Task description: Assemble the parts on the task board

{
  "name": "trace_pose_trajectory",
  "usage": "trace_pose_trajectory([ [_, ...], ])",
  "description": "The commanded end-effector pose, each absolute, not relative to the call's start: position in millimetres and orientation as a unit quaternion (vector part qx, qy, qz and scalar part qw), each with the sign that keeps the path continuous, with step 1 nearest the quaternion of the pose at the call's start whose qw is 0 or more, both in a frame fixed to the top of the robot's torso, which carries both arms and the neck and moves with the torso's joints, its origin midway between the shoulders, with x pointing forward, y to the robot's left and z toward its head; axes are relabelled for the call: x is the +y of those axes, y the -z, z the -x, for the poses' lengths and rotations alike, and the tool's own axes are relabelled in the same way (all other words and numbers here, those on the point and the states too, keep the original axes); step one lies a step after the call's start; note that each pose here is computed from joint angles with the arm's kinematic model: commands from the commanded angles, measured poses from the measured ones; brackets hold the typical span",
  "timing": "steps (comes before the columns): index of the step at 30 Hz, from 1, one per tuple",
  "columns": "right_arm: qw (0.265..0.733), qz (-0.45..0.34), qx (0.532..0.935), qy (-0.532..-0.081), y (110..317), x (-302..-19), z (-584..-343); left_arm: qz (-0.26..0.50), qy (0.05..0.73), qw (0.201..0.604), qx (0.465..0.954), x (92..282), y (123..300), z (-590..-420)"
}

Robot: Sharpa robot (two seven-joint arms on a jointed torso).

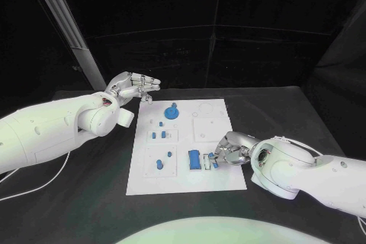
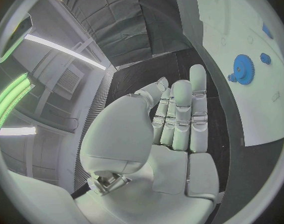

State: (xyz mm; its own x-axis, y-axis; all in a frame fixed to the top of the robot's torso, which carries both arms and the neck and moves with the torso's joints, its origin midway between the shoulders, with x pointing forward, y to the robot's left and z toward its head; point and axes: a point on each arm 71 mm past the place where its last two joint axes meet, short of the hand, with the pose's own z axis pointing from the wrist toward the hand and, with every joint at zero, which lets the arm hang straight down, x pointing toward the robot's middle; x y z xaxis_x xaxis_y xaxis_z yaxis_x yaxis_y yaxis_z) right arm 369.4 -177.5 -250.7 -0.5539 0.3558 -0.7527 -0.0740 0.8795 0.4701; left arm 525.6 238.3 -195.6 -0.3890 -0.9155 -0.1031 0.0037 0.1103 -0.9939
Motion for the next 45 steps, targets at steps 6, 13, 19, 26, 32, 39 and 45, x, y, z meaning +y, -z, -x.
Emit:
trace_pose_trajectory([
  [6, 0.431, -0.094, 0.87, -0.221, 258.3, -171.5, -371.5, 0.365, 0.561, 0.409, 0.62, 236.9, 194.3, -525.0],
  [13, 0.429, -0.095, 0.871, -0.22, 260.4, -164.2, -373.9, 0.365, 0.562, 0.408, 0.62, 236.5, 194.2, -524.9],
  [19, 0.431, -0.096, 0.87, -0.218, 261.6, -161.0, -376.2, 0.365, 0.562, 0.408, 0.62, 236.4, 194.1, -524.9],
  [26, 0.442, -0.09, 0.868, -0.209, 262.4, -160.7, -379.4, 0.365, 0.562, 0.408, 0.621, 236.0, 194.1, -524.8],
  [32, 0.449, -0.082, 0.867, -0.201, 262.3, -161.2, -380.5, 0.365, 0.562, 0.407, 0.621, 236.2, 194.1, -524.8],
  [39, 0.453, -0.073, 0.866, -0.197, 261.9, -160.0, -380.5, 0.365, 0.562, 0.407, 0.621, 236.2, 194.1, -524.8],
  [45, 0.455, -0.069, 0.866, -0.198, 261.6, -157.7, -380.5, 0.365, 0.562, 0.407, 0.621, 236.1, 194.2, -524.8],
])
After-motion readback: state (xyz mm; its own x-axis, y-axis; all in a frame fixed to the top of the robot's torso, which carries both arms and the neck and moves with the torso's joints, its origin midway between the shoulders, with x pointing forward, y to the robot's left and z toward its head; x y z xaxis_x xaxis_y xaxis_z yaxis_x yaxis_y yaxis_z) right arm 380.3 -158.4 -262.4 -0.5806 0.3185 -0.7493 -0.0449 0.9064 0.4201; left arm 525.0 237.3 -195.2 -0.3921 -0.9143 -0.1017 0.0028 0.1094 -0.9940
